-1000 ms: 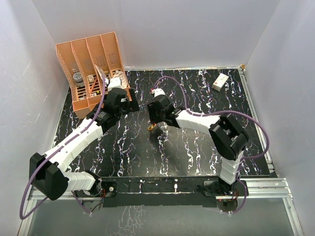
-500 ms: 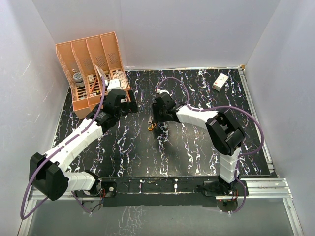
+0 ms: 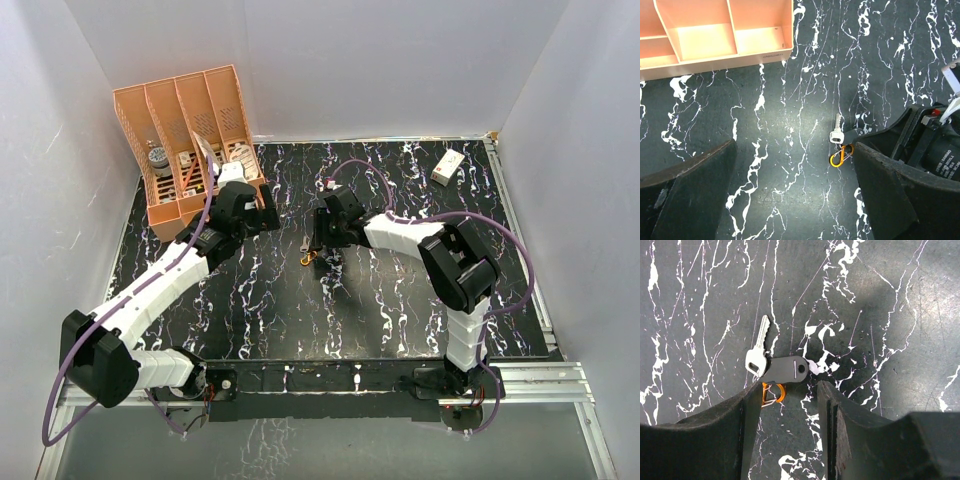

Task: Put the keys on the keyring

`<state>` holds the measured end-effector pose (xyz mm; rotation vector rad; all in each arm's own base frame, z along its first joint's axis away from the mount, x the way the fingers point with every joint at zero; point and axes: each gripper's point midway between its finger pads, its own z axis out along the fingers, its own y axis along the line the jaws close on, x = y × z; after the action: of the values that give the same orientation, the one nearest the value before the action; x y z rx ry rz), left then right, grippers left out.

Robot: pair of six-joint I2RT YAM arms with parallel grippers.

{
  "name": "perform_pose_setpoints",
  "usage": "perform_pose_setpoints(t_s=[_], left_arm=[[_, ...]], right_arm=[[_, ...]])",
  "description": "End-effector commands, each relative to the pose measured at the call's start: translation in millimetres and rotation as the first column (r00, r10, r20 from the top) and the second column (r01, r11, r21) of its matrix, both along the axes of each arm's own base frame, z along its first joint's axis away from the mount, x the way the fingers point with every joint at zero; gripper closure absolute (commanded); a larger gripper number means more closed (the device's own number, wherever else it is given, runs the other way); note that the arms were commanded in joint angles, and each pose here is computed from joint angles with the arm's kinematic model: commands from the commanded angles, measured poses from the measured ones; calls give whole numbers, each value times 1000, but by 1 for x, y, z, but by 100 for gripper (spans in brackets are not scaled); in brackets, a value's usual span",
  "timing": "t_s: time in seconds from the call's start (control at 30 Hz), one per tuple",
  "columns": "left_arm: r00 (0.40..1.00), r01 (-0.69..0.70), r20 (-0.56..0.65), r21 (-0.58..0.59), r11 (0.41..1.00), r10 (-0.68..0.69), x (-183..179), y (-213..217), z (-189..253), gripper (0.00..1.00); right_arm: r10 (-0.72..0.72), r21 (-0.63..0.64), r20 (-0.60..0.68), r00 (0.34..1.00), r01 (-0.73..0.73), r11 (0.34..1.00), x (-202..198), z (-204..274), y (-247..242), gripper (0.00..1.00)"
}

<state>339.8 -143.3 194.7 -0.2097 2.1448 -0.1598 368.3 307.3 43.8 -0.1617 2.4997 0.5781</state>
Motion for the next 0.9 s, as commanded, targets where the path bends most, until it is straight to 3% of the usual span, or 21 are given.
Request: perform_pose_setpoints(t_s=[0.0, 0.53, 0.87], left_arm=[[1000, -12, 24, -4, 1000, 12, -3, 7, 8, 1], [999, -13, 30, -11, 1000, 14, -4, 8, 9, 1], [1000, -12, 26, -11, 1000, 13, -3, 8, 7, 1]], right_arm=[[0, 73, 20, 1000, -2, 997, 9, 6, 11, 54], [-15, 104, -21, 1000, 17, 994, 13, -12, 13, 57], [-35, 99, -25, 999, 37, 994, 16, -18, 8, 79]])
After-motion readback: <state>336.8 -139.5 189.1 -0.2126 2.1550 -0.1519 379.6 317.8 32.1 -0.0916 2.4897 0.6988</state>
